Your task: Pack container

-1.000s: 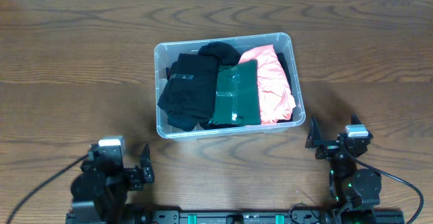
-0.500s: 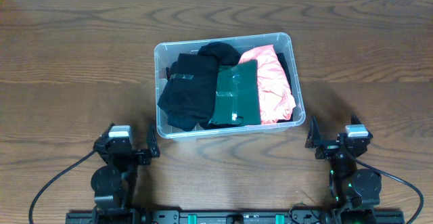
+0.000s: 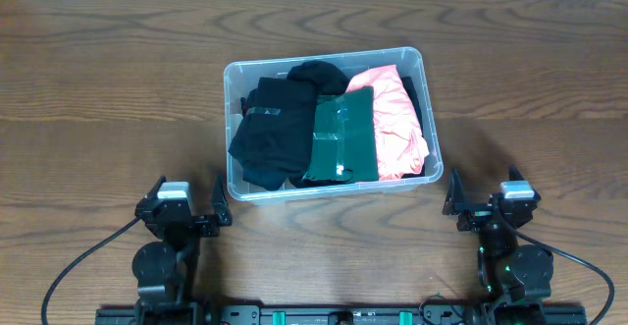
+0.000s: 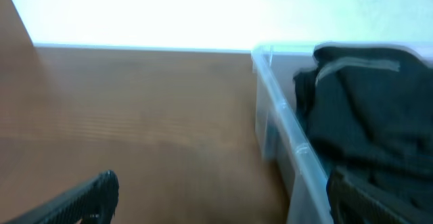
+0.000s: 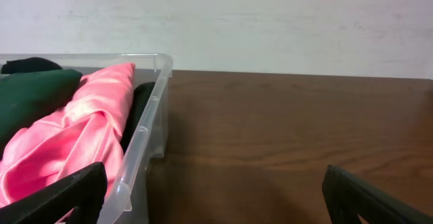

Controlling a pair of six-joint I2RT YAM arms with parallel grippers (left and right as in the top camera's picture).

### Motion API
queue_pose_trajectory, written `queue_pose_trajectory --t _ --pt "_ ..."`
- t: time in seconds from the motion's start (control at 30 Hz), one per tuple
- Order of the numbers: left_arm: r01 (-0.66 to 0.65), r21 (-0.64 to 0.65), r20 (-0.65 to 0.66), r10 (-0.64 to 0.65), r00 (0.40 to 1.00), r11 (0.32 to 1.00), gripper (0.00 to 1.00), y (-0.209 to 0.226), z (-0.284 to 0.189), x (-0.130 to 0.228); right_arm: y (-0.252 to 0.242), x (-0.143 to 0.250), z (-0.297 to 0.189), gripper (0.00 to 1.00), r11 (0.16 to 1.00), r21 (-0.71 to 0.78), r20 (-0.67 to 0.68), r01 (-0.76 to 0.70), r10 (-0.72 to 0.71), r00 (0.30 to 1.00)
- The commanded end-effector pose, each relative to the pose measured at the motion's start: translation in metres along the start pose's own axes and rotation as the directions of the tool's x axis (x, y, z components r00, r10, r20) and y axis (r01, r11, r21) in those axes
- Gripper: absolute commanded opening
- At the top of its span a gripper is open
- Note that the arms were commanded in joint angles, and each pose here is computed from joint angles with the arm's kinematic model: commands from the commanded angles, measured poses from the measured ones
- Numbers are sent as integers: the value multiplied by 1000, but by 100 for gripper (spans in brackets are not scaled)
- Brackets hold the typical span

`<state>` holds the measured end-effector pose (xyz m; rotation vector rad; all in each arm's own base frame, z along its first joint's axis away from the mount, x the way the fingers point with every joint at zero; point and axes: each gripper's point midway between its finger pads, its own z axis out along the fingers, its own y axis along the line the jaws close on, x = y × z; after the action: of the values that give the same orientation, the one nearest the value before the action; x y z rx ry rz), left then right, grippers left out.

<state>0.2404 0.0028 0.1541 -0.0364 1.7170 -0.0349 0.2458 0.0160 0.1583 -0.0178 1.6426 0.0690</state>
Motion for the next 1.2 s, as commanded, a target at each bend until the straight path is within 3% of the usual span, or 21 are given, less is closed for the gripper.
queue_pose_trajectory --t 0.0,0.33,1.17 --pt "-3 -1 77 3 997 1000 98 1 5 -4 2 1 0 99 1000 -11 0 16 -16 1000" --pt "0 -6 -1 0 1000 1000 98 2 6 15 2 1 0 99 1000 -11 0 16 -16 1000" --pt "1 -6 -2 -1 1000 1000 98 2 6 15 2 1 0 99 1000 -11 0 16 -16 1000"
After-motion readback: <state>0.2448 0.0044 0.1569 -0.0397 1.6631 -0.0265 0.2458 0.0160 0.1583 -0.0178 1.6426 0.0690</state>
